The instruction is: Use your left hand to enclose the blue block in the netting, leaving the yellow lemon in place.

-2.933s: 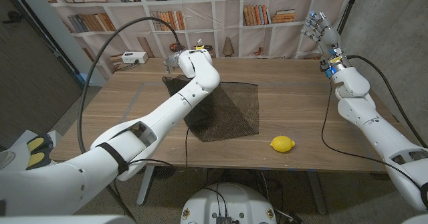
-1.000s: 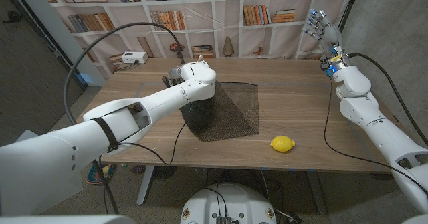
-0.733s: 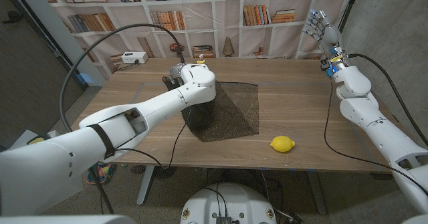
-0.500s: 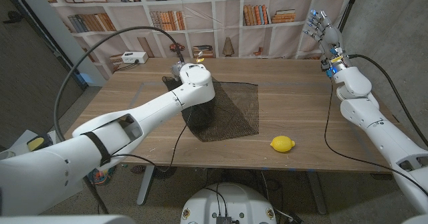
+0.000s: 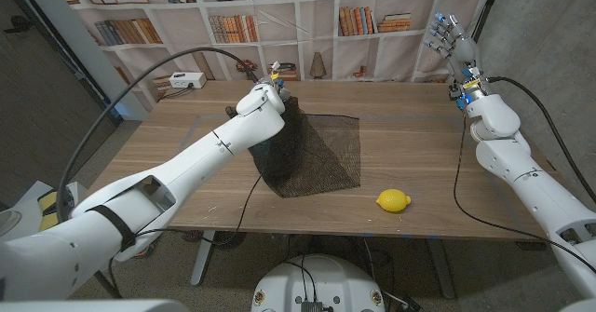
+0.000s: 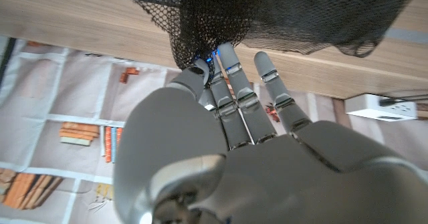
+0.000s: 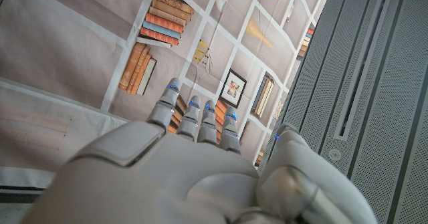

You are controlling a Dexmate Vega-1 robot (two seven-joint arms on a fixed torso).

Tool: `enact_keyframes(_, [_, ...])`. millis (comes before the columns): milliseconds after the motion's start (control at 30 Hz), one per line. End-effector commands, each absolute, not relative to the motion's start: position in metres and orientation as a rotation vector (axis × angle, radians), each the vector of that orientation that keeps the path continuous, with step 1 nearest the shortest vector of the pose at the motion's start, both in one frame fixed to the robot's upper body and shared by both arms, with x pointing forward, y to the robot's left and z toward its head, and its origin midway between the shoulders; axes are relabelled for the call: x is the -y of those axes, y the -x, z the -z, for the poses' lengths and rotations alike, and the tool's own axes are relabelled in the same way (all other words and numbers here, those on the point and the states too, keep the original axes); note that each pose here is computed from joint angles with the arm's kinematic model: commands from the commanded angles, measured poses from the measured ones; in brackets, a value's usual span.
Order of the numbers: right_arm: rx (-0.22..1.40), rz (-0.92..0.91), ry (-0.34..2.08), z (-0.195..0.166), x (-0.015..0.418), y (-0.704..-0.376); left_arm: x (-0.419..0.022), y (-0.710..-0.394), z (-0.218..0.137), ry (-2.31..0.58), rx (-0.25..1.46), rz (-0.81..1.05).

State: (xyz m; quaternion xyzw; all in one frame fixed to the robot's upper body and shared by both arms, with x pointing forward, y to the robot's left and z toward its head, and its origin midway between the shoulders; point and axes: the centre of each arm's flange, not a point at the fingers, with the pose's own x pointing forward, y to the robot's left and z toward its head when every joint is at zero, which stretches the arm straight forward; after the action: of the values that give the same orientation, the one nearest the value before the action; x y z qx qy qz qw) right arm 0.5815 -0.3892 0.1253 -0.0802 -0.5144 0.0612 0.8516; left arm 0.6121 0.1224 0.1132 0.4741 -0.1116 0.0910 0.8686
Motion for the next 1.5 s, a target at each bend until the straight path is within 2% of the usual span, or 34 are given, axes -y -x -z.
enact_keyframes(33, [1.09, -0.12, 0.173, -0.123, 0.392, -0.574, -0.092, -0.605, -0.118, -1.143, 0.3, 0.036])
enact_keyframes(233, [1.095, -0.12, 0.174, -0.122, 0.394, -0.571, -0.071, -0.613, -0.112, -1.327, 0.231, 0.08])
enact_keyframes(567, [1.095, -0.119, 0.173, -0.121, 0.394, -0.569, -0.066, -0.622, -0.11, -1.409, 0.114, 0.087])
enact_keyframes(967, [1.094, -0.127, 0.171, -0.123, 0.392, -0.573, -0.07, -0.62, -0.135, -1.446, 0.175, 0.035])
enact_keyframes(1233, [1.097, -0.12, 0.171, -0.121, 0.392, -0.571, -0.065, -0.617, -0.15, -1.511, 0.418, -0.168])
enact_keyframes(1500, [1.094, -0.115, 0.175, -0.117, 0.392, -0.568, -0.061, -0.638, -0.171, -1.622, 0.387, -0.025])
